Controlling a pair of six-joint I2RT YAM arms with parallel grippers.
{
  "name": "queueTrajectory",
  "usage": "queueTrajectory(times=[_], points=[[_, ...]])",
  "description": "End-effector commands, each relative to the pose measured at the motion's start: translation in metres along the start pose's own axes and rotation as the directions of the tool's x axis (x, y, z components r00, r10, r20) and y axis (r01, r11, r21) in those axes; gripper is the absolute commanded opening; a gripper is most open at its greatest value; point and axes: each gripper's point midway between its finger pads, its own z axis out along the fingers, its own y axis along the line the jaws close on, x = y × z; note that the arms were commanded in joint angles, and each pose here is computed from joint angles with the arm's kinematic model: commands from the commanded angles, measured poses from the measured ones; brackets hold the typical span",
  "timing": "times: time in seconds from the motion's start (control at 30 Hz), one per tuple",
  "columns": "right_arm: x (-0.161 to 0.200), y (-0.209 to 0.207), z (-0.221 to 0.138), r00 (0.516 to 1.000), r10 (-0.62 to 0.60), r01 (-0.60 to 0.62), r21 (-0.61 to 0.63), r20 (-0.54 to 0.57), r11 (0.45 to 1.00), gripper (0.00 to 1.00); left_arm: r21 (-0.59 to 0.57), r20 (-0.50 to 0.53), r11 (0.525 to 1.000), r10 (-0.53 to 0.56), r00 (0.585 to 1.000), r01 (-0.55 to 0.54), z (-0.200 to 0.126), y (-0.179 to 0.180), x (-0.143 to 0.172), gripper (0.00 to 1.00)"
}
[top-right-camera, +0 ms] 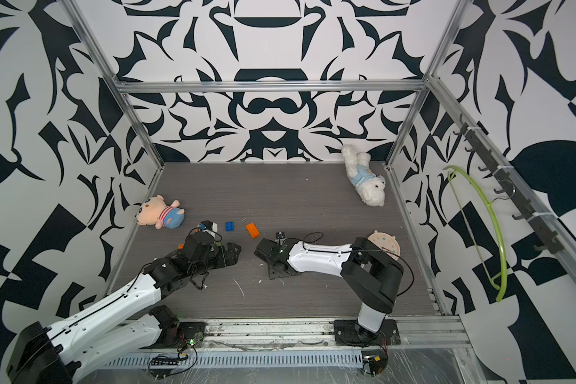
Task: Assemble the number 5 with lego
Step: Adjust the lego brick at the center of the board, then pick up the lego brick from the center of the board.
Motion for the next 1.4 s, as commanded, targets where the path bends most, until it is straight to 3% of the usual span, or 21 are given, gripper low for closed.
queueTrajectory(times=[0.0, 0.27, 0.5, 0.6, 0.8, 0.97, 1.1, 1.23, 1.37], points=[[0.003, 0.007, -0.006, 0.999, -0.047, 0.046, -0.055, -0.021, 0.997, 0.69, 0.015, -0.013, 1.0, 0.003, 1.0, -0.003, 0.003, -0.001, 0.004, 0.99], [0.016, 0.002, 0.002, 0.996, -0.027, 0.024, -0.038, -0.079, 0.999, 0.69, 0.009, -0.019, 1.0, 0.006, 1.0, -0.006, 0.005, -0.001, 0.005, 0.99], [0.016, 0.0, 0.001, 0.996, -0.024, 0.022, -0.022, -0.085, 1.0, 0.76, 0.014, -0.021, 1.0, 0.007, 1.0, -0.007, 0.007, -0.003, 0.004, 0.99], [0.01, 0.0, -0.009, 0.998, -0.017, 0.015, -0.027, -0.057, 1.0, 0.85, 0.015, -0.021, 1.0, 0.01, 1.0, -0.01, 0.006, -0.004, 0.003, 0.99], [-0.017, -0.009, -0.042, 0.997, 0.01, -0.009, -0.011, 0.076, 1.0, 0.9, 0.026, -0.003, 1.0, 0.006, 1.0, -0.006, 0.002, -0.007, -0.002, 0.99], [-0.034, -0.004, -0.055, 0.99, 0.03, -0.021, -0.066, 0.139, 0.998, 0.87, 0.031, 0.008, 1.0, -0.007, 1.0, 0.006, 0.0, -0.01, -0.006, 0.99], [-0.041, 0.002, -0.044, 0.993, 0.082, -0.069, -0.149, 0.083, 0.986, 0.79, 0.044, 0.013, 0.999, -0.025, 1.0, 0.025, 0.0, -0.013, -0.008, 0.99], [-0.048, 0.002, -0.034, 0.991, 0.13, -0.125, -0.103, 0.043, 0.987, 0.75, 0.059, 0.007, 0.998, -0.038, 0.999, 0.037, 0.001, -0.016, -0.008, 0.99], [-0.052, 0.011, -0.029, 0.987, 0.157, -0.15, -0.136, 0.041, 0.979, 0.74, 0.059, 0.007, 0.998, -0.038, 0.999, 0.037, -0.001, -0.017, -0.009, 0.99]])
